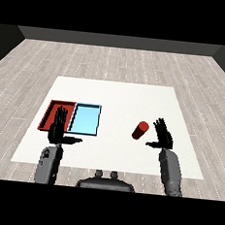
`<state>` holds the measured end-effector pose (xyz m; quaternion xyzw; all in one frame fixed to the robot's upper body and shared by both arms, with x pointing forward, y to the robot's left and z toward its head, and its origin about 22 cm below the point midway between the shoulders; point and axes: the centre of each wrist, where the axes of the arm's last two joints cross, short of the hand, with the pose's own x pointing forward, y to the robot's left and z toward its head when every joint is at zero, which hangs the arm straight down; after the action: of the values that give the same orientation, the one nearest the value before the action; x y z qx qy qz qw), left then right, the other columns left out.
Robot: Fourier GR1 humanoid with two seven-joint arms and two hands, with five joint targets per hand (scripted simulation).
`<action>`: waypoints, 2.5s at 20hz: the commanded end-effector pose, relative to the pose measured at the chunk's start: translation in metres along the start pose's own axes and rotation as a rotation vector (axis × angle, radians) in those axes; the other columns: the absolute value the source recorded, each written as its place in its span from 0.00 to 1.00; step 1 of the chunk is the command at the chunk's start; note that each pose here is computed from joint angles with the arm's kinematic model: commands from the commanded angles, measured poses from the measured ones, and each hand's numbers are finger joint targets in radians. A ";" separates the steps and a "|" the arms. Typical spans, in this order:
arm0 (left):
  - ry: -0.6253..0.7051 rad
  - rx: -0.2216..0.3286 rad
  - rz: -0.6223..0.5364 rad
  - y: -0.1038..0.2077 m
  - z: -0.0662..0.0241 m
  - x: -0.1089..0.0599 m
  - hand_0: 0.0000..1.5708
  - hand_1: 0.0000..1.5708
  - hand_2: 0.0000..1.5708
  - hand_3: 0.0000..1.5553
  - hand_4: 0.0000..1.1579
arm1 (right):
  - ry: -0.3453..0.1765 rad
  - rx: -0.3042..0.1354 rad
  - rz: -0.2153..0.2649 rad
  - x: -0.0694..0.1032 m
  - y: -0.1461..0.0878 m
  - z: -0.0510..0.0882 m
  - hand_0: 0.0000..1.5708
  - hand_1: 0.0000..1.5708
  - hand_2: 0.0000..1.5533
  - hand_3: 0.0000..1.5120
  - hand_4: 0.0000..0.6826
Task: Pick the red can and put it in the red box
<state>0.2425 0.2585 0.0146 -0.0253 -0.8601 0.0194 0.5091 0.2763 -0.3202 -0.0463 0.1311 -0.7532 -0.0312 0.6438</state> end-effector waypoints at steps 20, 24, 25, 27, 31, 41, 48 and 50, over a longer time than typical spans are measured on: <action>-0.012 -0.007 0.041 0.012 -0.0105 0.004 0.00 0.00 0.00 0.00 0.00 | 0.051 -0.001 -0.043 -0.022 0.026 -0.027 0.00 0.00 0.00 0.00 0.00; -0.007 -0.014 0.022 0.001 0.0181 -0.012 0.00 0.00 0.00 0.00 0.00 | 0.059 -0.001 -0.052 -0.029 0.050 -0.025 0.00 0.00 0.00 0.00 0.00; -0.007 -0.004 0.028 0.017 0.0124 -0.004 0.00 0.00 0.00 0.00 0.00 | 0.058 -0.019 -0.047 -0.026 0.039 -0.016 0.00 0.00 0.00 0.00 0.00; -0.014 -0.008 0.030 -0.021 0.0039 -0.005 0.00 0.00 0.00 0.00 0.00 | 0.072 -0.011 -0.043 -0.041 0.032 -0.024 0.00 0.00 0.00 0.00 0.00; -0.021 -0.004 0.024 0.000 0.0022 -0.006 0.00 0.00 0.00 0.00 0.00 | 0.079 -0.028 -0.053 -0.039 0.039 -0.040 0.00 0.00 0.00 0.00 0.00; -0.013 -0.012 0.034 -0.009 -0.0031 0.006 0.00 0.00 0.00 0.00 0.00 | 0.104 0.014 -0.052 -0.038 0.044 -0.041 0.00 0.00 0.00 0.00 0.00; -0.020 0.006 0.046 0.011 0.0124 -0.015 0.00 0.00 0.00 0.00 0.00 | 0.108 0.026 -0.044 -0.048 0.052 -0.046 0.00 0.00 0.00 0.00 0.00; -0.028 0.002 0.026 -0.003 0.0053 0.016 0.00 0.00 0.00 0.00 0.00 | 0.108 0.021 -0.029 -0.048 0.073 -0.053 0.00 0.00 0.00 0.00 0.00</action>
<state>0.2381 0.2602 0.0136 -0.0395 -0.8628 0.0298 0.5031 0.3185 -0.2487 -0.0691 0.1511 -0.7165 -0.0298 0.6804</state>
